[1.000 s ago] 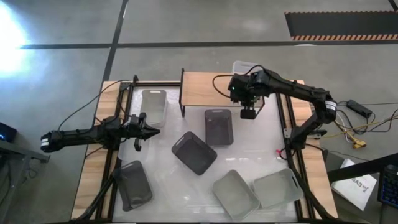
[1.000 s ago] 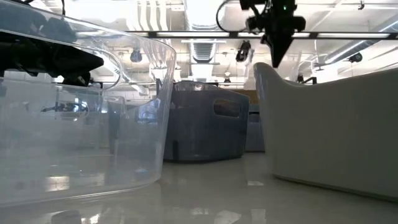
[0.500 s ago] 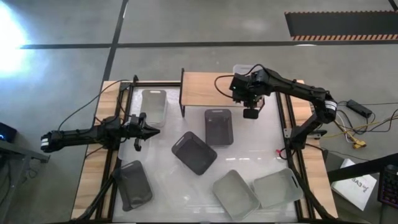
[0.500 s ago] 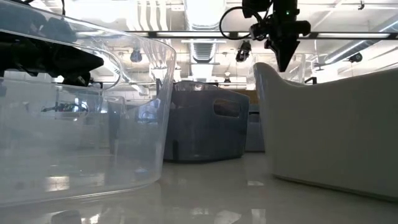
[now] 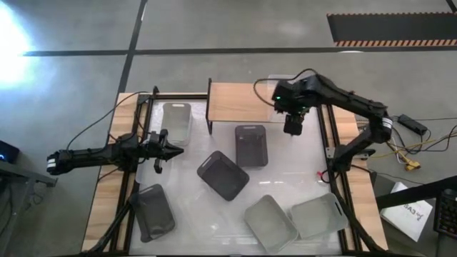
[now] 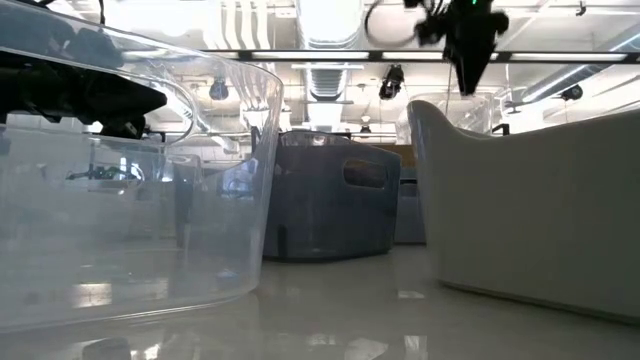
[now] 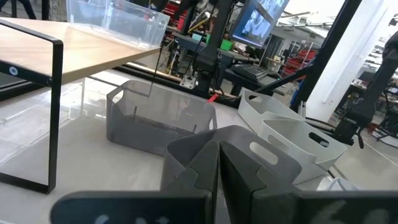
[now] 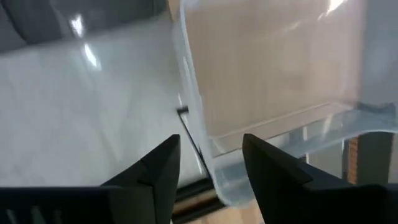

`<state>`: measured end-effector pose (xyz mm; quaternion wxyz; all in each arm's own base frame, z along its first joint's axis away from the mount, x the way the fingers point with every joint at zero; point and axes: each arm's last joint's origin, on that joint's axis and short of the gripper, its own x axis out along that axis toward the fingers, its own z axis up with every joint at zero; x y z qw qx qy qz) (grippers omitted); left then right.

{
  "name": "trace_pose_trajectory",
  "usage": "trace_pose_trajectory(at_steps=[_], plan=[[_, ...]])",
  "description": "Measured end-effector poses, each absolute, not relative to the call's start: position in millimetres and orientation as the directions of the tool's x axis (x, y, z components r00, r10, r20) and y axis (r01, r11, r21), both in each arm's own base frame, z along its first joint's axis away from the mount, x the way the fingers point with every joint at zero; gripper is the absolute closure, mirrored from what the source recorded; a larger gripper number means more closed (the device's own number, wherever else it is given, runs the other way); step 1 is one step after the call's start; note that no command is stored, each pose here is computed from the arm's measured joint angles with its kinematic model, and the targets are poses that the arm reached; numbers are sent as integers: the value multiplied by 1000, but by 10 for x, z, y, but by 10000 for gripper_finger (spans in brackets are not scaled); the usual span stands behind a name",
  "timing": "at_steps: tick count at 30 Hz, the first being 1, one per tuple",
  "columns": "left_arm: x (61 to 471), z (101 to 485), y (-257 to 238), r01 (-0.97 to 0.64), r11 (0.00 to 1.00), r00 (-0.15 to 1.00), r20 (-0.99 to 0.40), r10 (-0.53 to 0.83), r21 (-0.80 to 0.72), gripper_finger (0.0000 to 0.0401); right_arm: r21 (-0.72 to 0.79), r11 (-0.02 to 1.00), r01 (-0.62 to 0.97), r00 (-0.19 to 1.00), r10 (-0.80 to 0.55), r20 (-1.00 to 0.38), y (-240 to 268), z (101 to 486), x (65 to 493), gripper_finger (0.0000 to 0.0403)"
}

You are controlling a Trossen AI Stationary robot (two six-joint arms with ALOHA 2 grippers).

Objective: Stack baskets on shelf by color
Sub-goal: Put the top black bin on the shelf

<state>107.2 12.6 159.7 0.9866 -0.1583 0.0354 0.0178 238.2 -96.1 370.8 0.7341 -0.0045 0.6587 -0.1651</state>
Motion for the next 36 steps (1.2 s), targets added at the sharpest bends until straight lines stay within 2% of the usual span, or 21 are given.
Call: trace_pose_trajectory(at_steps=[6, 9, 13, 18, 22, 29, 32, 36], plan=[[1072, 1597, 126, -46, 949, 997, -75, 24, -311, 401, -231, 884, 406, 298, -367, -881, -618, 4069, 2098, 250], [1072, 1597, 126, -46, 949, 997, -75, 24, -311, 401, -194, 886, 420, 412, -377, -829, -347, 4113, 1945, 259], [1072, 1597, 126, -46, 949, 997, -75, 24, -311, 401, -124, 905, 407, 535, -346, -771, 26, 3997, 1810, 271], [1072, 1597, 126, -46, 949, 997, -75, 24, -311, 401, -59, 954, 295, 640, -244, -729, 511, 3632, 1838, 285], [1072, 1597, 126, -46, 949, 997, -75, 24, -311, 401, -37, 976, 213, 661, -171, -731, 853, 3261, 1948, 296], [1072, 1597, 126, -46, 949, 997, -75, 24, -311, 401, -48, 992, 120, 611, -112, -783, 1225, 2707, 2132, 307], [1072, 1597, 126, -46, 949, 997, -75, 24, -311, 401, -54, 998, 15, 583, -53, -810, 1311, 2551, 2273, 299], [1072, 1597, 126, -46, 949, 997, -75, 24, -311, 401, -82, 995, -58, 551, -37, -834, 1361, 2468, 2522, 268]])
